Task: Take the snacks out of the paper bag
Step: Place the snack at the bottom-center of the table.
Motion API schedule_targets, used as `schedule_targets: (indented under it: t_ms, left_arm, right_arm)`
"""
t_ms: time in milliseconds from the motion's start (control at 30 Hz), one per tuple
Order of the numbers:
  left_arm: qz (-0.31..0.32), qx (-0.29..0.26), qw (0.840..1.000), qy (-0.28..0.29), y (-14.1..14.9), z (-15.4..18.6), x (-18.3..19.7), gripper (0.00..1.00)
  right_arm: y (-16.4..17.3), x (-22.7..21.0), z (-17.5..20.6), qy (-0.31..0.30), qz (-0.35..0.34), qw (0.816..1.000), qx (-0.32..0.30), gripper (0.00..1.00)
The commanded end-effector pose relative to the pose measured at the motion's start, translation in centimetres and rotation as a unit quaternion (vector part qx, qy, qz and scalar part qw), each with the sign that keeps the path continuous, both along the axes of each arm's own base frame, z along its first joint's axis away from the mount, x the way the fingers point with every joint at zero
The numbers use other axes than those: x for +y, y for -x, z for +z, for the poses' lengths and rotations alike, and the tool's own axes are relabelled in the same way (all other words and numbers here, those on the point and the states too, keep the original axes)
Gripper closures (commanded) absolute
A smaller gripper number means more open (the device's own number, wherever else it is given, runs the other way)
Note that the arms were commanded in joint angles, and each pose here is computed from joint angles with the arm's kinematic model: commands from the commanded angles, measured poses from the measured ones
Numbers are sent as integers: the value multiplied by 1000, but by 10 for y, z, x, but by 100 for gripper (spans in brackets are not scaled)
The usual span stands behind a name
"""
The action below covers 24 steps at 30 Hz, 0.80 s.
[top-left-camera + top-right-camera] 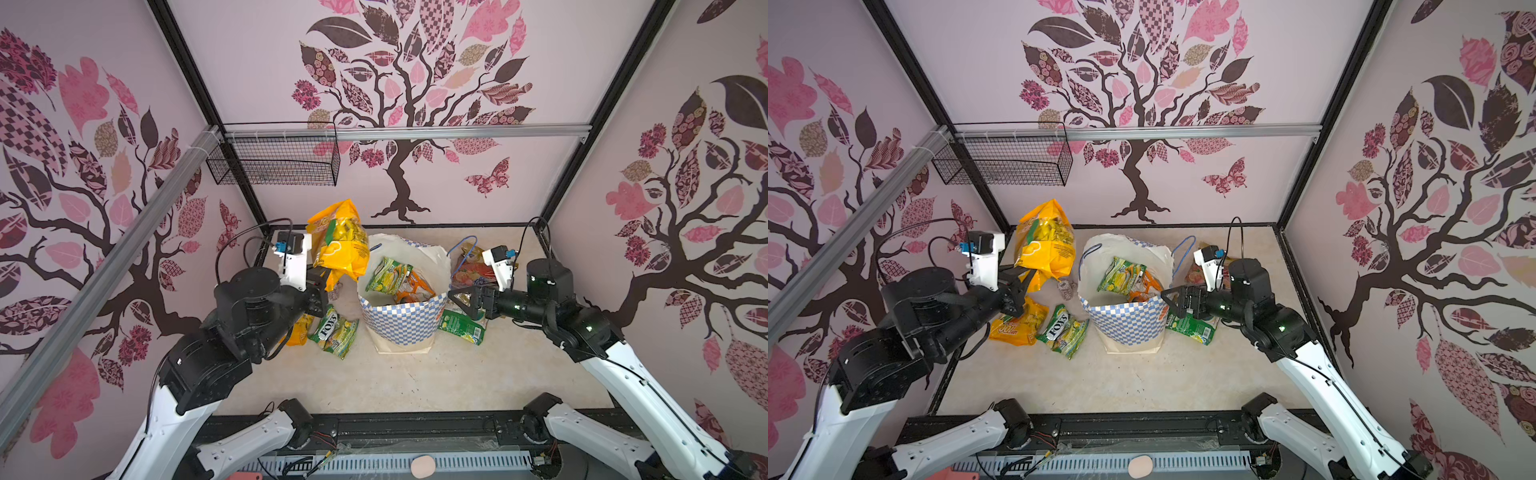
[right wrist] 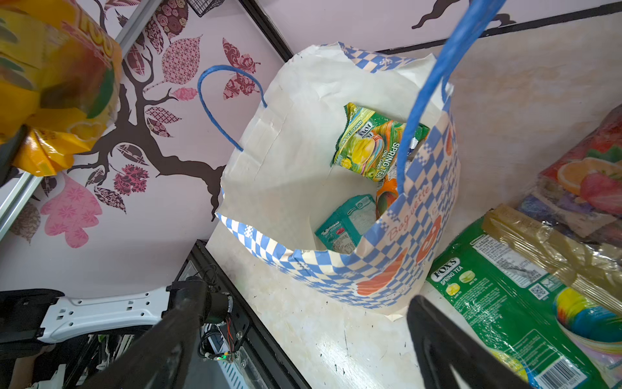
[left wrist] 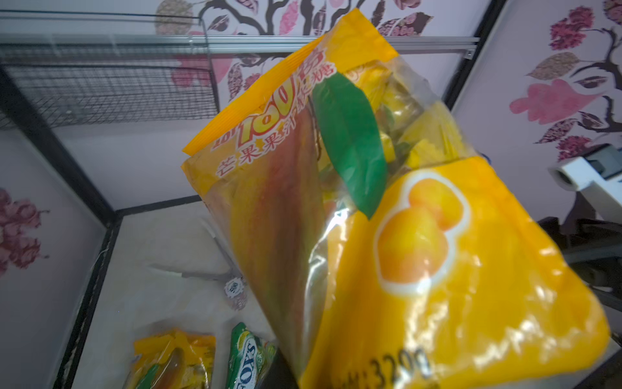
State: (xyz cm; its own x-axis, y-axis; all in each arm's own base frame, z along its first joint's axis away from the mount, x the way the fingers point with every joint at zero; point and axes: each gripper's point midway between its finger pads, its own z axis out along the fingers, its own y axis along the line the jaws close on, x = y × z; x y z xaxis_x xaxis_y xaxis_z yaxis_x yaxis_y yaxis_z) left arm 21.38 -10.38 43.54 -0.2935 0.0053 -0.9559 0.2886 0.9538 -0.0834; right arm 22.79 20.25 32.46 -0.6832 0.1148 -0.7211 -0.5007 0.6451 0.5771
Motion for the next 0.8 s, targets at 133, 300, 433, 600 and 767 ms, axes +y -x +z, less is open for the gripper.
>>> schedule_targets:
  t_ms: [133,300,433,600,767]
  left_arm:
    - [165,53,984,40,-3,-66,49,100]
    - [194,136,971,45,5,-129,50,100]
    - [167,223,953,119,16,-183,24,100]
    - [100,372,900,205,38,-249,-34,100]
    - [100,421,881,194,55,-289,-40,100]
  right_arm:
    - [3,-1,-1,-5,-3,1000,-1,0]
    - [0,1,1,-5,-2,1000,-2,0]
    - [-3,3,-1,-4,1,1000,1,0]
    - [-7,6,-5,-7,3,1000,5,0]
    - [-8,7,-7,-4,5,1000,5,0]
